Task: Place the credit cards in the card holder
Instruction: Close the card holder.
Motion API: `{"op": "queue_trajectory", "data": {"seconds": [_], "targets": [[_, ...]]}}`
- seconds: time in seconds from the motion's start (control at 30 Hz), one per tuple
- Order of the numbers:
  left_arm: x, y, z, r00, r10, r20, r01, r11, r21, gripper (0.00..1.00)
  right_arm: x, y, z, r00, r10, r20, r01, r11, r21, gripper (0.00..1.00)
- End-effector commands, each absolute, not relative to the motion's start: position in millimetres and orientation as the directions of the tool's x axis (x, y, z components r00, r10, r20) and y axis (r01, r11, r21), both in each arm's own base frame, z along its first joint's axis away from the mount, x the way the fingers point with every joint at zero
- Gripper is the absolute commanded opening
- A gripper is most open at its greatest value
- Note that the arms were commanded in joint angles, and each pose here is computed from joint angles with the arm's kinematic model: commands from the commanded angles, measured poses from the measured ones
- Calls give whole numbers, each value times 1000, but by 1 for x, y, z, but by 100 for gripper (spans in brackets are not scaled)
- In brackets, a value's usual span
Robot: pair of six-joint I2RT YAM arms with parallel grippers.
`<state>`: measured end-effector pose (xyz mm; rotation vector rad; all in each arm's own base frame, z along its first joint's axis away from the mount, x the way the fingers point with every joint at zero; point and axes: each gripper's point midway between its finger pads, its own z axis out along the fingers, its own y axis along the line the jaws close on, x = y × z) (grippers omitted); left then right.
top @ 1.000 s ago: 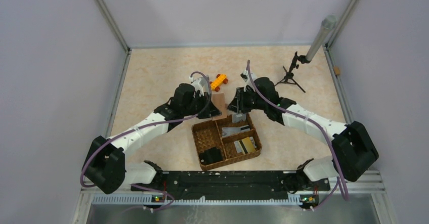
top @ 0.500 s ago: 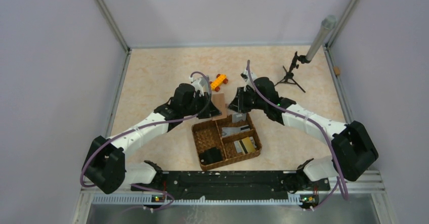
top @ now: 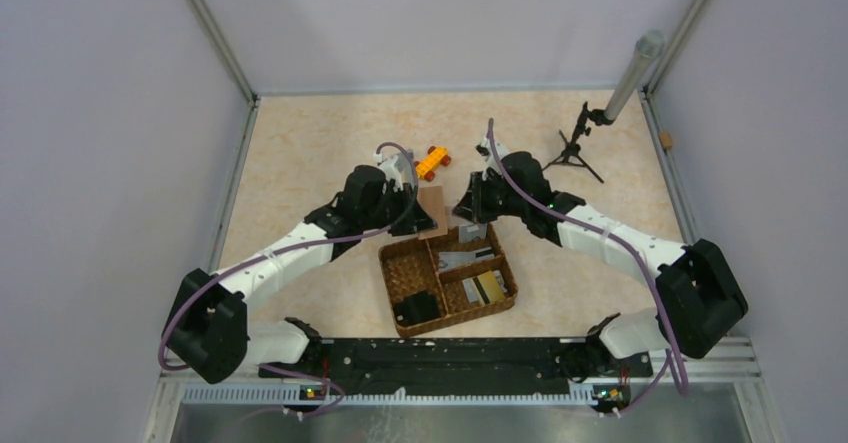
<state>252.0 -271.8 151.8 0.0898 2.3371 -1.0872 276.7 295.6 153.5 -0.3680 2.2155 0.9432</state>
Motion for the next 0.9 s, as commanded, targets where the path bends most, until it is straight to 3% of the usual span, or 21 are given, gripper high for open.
{"op": "queue_trajectory", "data": {"seconds": [0.0, 0.03, 0.23, 0.57, 0.87], "targets": [[261, -278, 178, -802, -176, -571, 347, 642, -684, 0, 284, 304, 180, -671, 27, -741, -534, 676, 508, 4], [261, -279, 177, -803, -174, -570, 346, 643, -684, 0, 284, 304, 180, -670, 26, -742, -536, 675, 507, 0], [260, -277, 175, -805, -173, -568, 342, 647, -682, 0, 276, 307, 183, -669, 20, -743, -563, 640, 523, 0], [250, -267, 165, -817, -173, -551, 311, 672, -672, 0, 257, 339, 193, -699, 43, -714, -634, 425, 646, 0], [243, -263, 149, -838, -170, -519, 280, 682, -675, 0, 247, 347, 177, -727, 7, -687, -625, 408, 665, 0]]}}
